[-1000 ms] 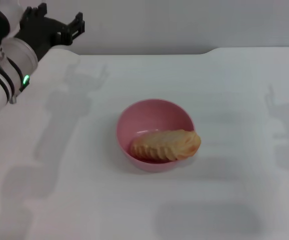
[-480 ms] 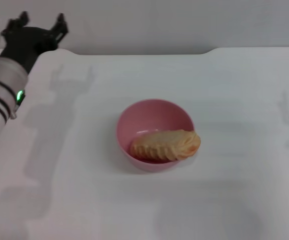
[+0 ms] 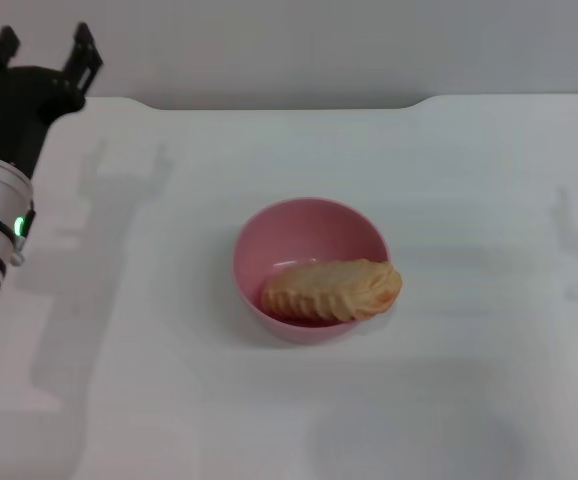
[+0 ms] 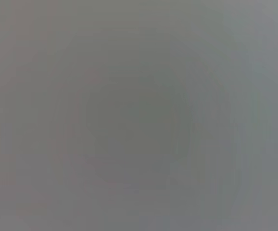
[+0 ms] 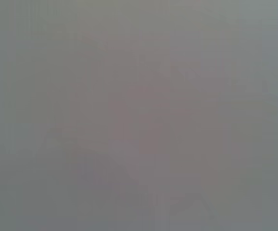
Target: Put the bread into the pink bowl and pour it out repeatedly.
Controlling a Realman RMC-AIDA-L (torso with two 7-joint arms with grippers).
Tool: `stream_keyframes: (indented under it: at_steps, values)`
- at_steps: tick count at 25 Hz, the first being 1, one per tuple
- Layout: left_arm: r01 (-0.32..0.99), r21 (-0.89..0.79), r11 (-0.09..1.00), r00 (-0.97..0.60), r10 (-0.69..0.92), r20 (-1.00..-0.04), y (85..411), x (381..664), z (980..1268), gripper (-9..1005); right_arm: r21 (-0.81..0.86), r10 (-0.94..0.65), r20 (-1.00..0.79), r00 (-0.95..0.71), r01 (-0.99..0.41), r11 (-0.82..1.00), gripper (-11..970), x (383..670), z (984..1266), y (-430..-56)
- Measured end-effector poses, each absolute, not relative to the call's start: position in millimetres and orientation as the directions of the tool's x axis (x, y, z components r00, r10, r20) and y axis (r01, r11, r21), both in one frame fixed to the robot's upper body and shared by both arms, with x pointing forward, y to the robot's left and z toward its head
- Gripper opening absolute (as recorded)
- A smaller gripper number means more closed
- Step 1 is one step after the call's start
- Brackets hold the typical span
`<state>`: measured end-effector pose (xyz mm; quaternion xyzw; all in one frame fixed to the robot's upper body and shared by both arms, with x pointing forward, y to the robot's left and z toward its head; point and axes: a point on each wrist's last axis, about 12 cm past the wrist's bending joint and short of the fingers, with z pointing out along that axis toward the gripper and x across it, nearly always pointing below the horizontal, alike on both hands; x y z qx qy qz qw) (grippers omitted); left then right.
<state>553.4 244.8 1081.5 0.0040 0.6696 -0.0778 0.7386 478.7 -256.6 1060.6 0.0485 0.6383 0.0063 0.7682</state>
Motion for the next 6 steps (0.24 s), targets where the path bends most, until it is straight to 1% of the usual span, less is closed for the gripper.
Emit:
stream_keyframes:
  at_steps: [2,6]
  values:
    - [0.139,-0.11,0.984,0.055,-0.118,-0.991,241.1,553.8,1078.6,849,0.09,0.081,-0.984,0.161,0.046,0.995,835,480.1,1059.1,-255.1]
    - [0.144,-0.169,0.975,0.034,-0.176,-0.984,239.8,553.6,1077.0,849,0.097,0.092,-0.988,0.128,0.036,0.995,835,482.4,1056.3,-252.8]
